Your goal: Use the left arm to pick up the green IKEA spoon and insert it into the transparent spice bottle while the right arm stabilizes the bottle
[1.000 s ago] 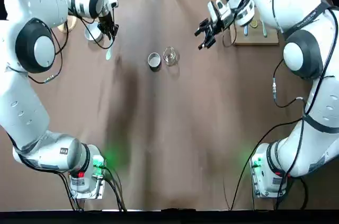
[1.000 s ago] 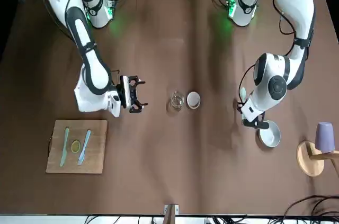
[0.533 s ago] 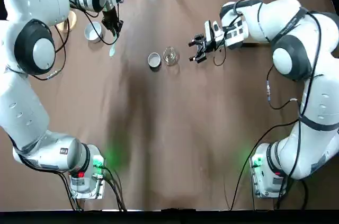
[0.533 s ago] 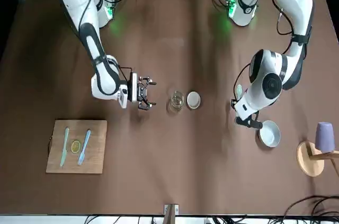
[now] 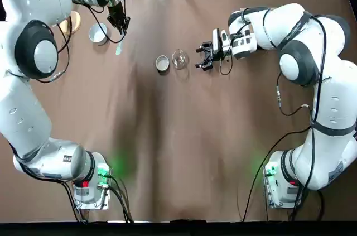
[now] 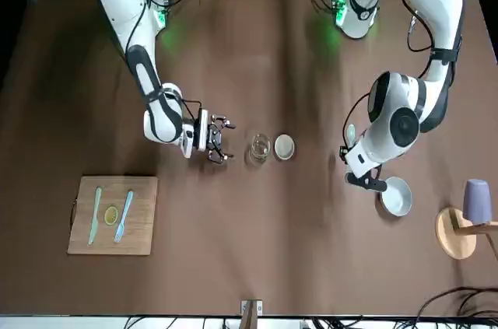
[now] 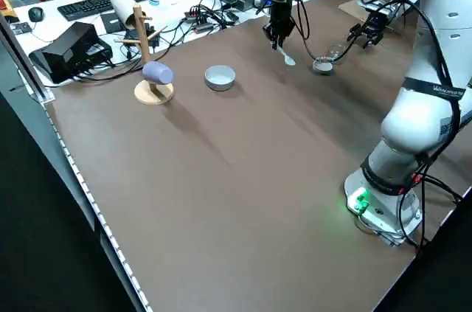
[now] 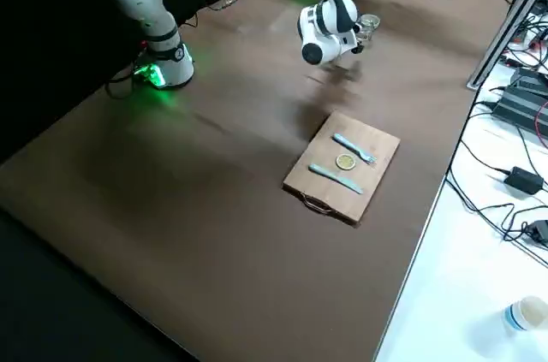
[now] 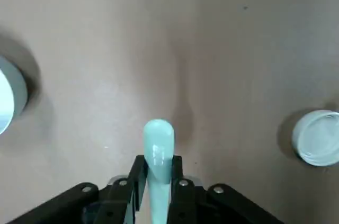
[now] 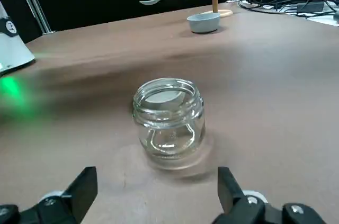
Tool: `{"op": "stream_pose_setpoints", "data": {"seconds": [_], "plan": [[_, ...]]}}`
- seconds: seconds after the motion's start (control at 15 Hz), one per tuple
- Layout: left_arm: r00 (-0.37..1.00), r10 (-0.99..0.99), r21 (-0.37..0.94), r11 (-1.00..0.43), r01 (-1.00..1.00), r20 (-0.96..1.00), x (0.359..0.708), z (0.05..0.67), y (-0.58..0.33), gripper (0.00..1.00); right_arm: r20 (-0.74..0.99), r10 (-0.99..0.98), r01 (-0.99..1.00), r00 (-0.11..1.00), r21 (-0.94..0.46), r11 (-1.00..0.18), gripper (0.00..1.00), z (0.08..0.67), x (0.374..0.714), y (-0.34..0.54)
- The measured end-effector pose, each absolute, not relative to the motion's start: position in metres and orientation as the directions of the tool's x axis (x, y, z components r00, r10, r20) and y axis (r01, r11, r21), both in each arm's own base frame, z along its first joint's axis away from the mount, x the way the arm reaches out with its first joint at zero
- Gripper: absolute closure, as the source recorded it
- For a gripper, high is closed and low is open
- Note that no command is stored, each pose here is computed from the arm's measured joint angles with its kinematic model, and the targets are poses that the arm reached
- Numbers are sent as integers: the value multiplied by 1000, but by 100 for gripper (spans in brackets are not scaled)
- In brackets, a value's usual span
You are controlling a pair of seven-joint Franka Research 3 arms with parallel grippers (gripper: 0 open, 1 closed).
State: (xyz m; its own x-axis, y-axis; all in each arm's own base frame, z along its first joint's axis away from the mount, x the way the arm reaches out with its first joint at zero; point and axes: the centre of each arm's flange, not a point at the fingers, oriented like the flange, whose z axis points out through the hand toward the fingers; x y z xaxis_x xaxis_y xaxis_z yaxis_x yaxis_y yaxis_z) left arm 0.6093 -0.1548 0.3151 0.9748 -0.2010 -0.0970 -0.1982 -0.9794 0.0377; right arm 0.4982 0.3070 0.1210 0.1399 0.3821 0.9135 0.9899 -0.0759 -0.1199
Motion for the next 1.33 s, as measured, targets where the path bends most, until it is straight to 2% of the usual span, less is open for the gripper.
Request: {"op": "stream_pose_setpoints", "data": {"seconds": [0.4, 0.87, 1.13, 1.33], "plan": [[964, -250, 168, -958, -232, -93, 620, 360, -180, 77, 916, 388, 995, 101, -85, -57, 0, 108, 506, 330], [966, -252, 286, -932, -224, -63, 626, 376, -184, 77, 925, 375, 998, 58, -48, -34, 0, 99, 521, 353], [933, -356, 409, -844, -346, 54, 635, 403, -195, 77, 923, 381, 999, 50, -46, -20, 0, 89, 519, 365], [892, -433, 454, -774, -441, 128, 637, 409, -199, 77, 923, 383, 999, 50, -49, -13, 0, 81, 519, 370]]}}
